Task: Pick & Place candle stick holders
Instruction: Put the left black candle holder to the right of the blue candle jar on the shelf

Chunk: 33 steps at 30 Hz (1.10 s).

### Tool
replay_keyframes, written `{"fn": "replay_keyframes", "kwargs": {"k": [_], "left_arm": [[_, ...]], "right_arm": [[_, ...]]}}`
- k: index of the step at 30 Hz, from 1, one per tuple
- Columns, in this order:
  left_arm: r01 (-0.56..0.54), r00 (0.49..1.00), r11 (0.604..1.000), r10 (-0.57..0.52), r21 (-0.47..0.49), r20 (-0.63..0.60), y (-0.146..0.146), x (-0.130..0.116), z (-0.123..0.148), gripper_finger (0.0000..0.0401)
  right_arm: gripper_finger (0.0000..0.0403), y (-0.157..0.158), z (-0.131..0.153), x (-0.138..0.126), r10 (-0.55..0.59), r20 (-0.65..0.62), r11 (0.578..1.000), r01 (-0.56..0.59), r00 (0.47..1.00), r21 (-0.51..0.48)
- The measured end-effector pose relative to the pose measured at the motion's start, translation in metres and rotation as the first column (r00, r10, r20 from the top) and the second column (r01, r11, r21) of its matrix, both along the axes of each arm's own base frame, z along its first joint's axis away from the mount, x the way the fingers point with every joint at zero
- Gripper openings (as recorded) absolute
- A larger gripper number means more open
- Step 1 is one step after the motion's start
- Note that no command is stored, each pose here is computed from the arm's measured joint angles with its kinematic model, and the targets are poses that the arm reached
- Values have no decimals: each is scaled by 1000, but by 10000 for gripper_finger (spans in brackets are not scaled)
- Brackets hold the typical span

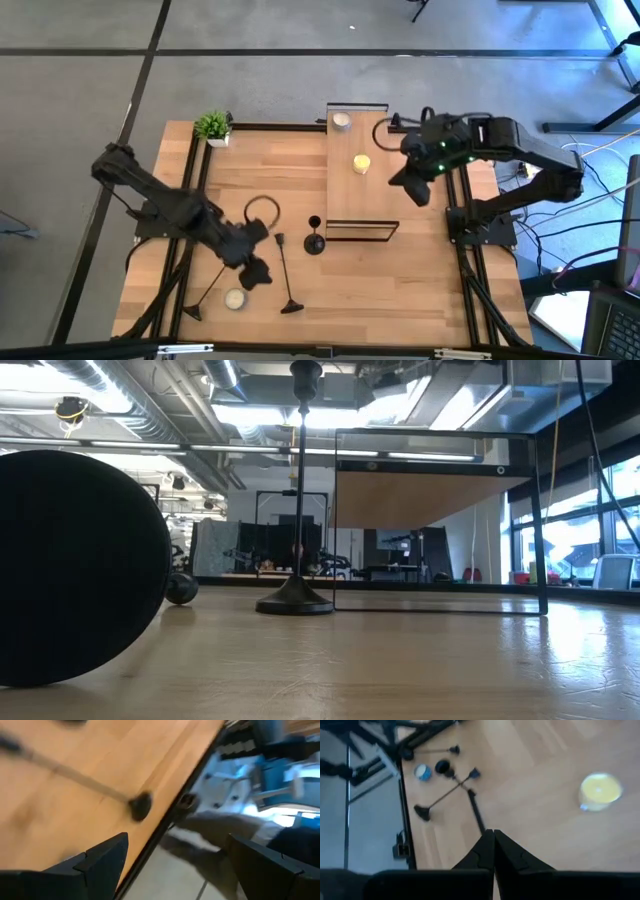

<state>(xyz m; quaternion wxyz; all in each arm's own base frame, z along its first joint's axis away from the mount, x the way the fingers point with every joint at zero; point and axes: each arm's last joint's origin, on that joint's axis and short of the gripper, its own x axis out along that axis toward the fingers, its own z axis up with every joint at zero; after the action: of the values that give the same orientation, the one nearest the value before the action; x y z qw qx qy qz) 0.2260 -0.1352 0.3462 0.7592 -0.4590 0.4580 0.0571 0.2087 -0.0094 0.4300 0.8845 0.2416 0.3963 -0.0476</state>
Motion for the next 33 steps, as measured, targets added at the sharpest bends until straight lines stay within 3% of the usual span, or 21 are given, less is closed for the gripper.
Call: {"fn": "replay_keyframes", "kwargs": {"k": [5, 8, 13, 17, 21, 27, 33], "left_arm": [[-80, 953, 997, 70, -22, -296, -19, 5, -34, 331], [-169, 882, 986, 156, 11, -445, -27, 4, -50, 331], [-308, 733, 937, 344, 164, -586, -32, -6, -68, 331], [-354, 644, 888, 459, 293, -612, -36, -15, -77, 331], [-424, 601, 841, 540, 337, -590, -40, -21, -93, 331], [-471, 569, 822, 560, 320, -602, -45, -31, -127, 331], [-453, 534, 808, 584, 376, -612, -39, -43, -144, 331]], "right_arm": [[3, 14, -3, -6, 72, -55, 997, -73, 996, -7], [3, 20, -5, -10, 101, -99, 993, -106, 990, -48], [3, 29, -5, -17, 137, -113, 977, -153, 984, -146], [3, 35, -2, -22, 138, -91, 968, -154, 986, -197], [4, 39, 1, -27, 166, -73, 969, -176, 983, -175], [27, 40, 6, -40, 159, -44, 979, -164, 986, -124], [95, 39, 6, -48, 155, -61, 982, -161, 986, -99]]}}
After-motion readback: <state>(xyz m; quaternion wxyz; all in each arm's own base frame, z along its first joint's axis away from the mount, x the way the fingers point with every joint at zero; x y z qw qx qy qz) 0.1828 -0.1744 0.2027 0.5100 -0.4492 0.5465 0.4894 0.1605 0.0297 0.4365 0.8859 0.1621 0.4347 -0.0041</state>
